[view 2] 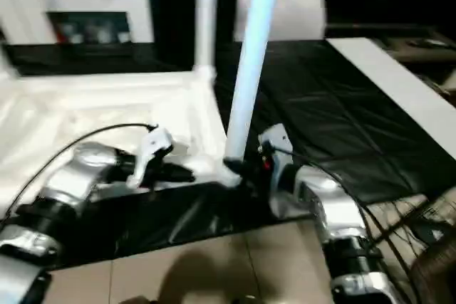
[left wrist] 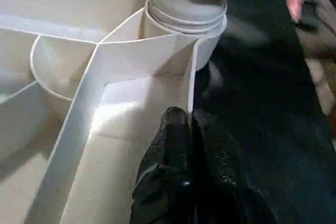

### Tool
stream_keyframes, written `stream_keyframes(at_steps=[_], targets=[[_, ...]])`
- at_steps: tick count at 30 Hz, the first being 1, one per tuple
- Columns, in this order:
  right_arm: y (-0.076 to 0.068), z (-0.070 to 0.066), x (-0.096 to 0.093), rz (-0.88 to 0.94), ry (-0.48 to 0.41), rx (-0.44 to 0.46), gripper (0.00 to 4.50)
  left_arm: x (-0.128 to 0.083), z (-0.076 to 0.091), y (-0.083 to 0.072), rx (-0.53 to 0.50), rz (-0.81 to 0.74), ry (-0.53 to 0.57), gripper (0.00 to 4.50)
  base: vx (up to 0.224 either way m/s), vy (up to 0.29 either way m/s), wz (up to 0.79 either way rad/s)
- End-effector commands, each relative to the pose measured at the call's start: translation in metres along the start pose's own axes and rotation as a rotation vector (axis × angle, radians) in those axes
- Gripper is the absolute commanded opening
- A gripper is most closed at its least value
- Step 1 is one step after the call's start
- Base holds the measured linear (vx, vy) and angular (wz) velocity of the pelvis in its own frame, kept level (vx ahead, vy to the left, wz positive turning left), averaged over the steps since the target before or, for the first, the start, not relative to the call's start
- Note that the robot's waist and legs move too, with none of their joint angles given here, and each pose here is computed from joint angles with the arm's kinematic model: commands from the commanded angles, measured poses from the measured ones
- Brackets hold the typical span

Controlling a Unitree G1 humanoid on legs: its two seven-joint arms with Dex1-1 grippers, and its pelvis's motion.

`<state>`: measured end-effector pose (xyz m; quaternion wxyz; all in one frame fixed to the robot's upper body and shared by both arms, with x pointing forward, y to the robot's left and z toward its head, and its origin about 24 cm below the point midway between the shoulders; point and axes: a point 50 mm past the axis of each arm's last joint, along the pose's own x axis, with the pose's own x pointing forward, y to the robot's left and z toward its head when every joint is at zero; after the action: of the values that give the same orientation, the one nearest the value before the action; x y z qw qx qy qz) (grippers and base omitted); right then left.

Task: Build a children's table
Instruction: Rotate leg to tighten

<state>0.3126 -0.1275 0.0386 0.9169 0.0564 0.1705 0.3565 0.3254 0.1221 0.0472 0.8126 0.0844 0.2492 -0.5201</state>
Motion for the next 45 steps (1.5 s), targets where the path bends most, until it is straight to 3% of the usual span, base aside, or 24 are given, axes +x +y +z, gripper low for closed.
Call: stream_keyframes(at_steps=[1, 5, 8, 11, 14, 15, 17, 21, 28, 32, 33, 39, 43, 45], targets=[[0.037, -0.013, 0.033, 0.067, 0.059, 0.11, 1.95, 0.018, 0.047, -0.002, -0.015, 0.098, -0.194, 0.0, -0.058, 0.035, -0.09], [0.041, -0.007, 0.05, -0.055, 0.047, 0.175, 1.95, 0.026, 0.06, 0.002, -0.072, 0.24, -0.255, 0.0, -0.063, -0.001, 0.01], [0.043, -0.004, 0.054, -0.086, 0.026, 0.153, 1.95, 0.027, 0.064, 0.002, -0.073, 0.276, -0.271, 0.0, 0.096, -0.083, -0.08], [0.044, -0.002, 0.053, -0.075, -0.011, 0.14, 2.65, 0.027, 0.063, 0.0, -0.053, 0.264, -0.26, 0.0, 0.077, -0.028, -0.08], [0.038, -0.003, 0.047, -0.09, -0.026, 0.101, 2.71, 0.025, 0.059, -0.001, -0.026, 0.238, -0.251, 0.0, 0.0, 0.0, 0.0], [0.037, -0.003, 0.045, -0.093, -0.029, 0.091, 3.05, 0.024, 0.059, -0.001, -0.022, 0.231, -0.25, 0.0, 0.0, 0.0, 0.0], [0.037, -0.003, 0.045, -0.093, -0.029, 0.091, 3.11, 0.024, 0.059, -0.001, -0.022, 0.231, -0.25, 0.0, 0.0, 0.0, 0.0], [0.013, 0.0, 0.011, -0.039, -0.082, -0.031, 3.47, 0.009, 0.042, -0.002, 0.07, 0.132, -0.197, 0.0, 0.0, 0.0, 0.0], [-0.004, 0.014, -0.021, 0.063, -0.108, -0.126, 3.96, -0.006, 0.026, -0.008, 0.162, -0.017, -0.135, 0.0, 0.0, 0.0, 0.0], [-0.009, 0.022, -0.041, 0.188, -0.075, -0.205, 4.21, -0.018, 0.015, -0.01, 0.245, -0.136, -0.064, 0.0, 0.0, 0.0, 0.0], [-0.011, 0.024, -0.047, 0.233, -0.046, -0.239, 4.45, -0.023, 0.01, -0.01, 0.265, -0.18, -0.033, 0.0, 0.0, 0.0, 0.0], [-0.008, 0.023, -0.054, 0.399, 0.059, -0.331, 4.45, -0.033, 0.002, -0.013, 0.339, -0.324, 0.044, 0.0, 0.0, 0.0, 0.0], [-0.004, 0.021, -0.051, 0.495, 0.085, -0.335, 4.45, -0.034, 0.001, -0.016, 0.369, -0.404, 0.066, 0.0, 0.0, 0.0, 0.0], [-0.003, 0.021, -0.049, 0.524, 0.09, -0.328, 4.11, -0.034, 0.001, -0.018, 0.38, -0.433, 0.074, 0.0, 0.0, 0.0, 0.0]])
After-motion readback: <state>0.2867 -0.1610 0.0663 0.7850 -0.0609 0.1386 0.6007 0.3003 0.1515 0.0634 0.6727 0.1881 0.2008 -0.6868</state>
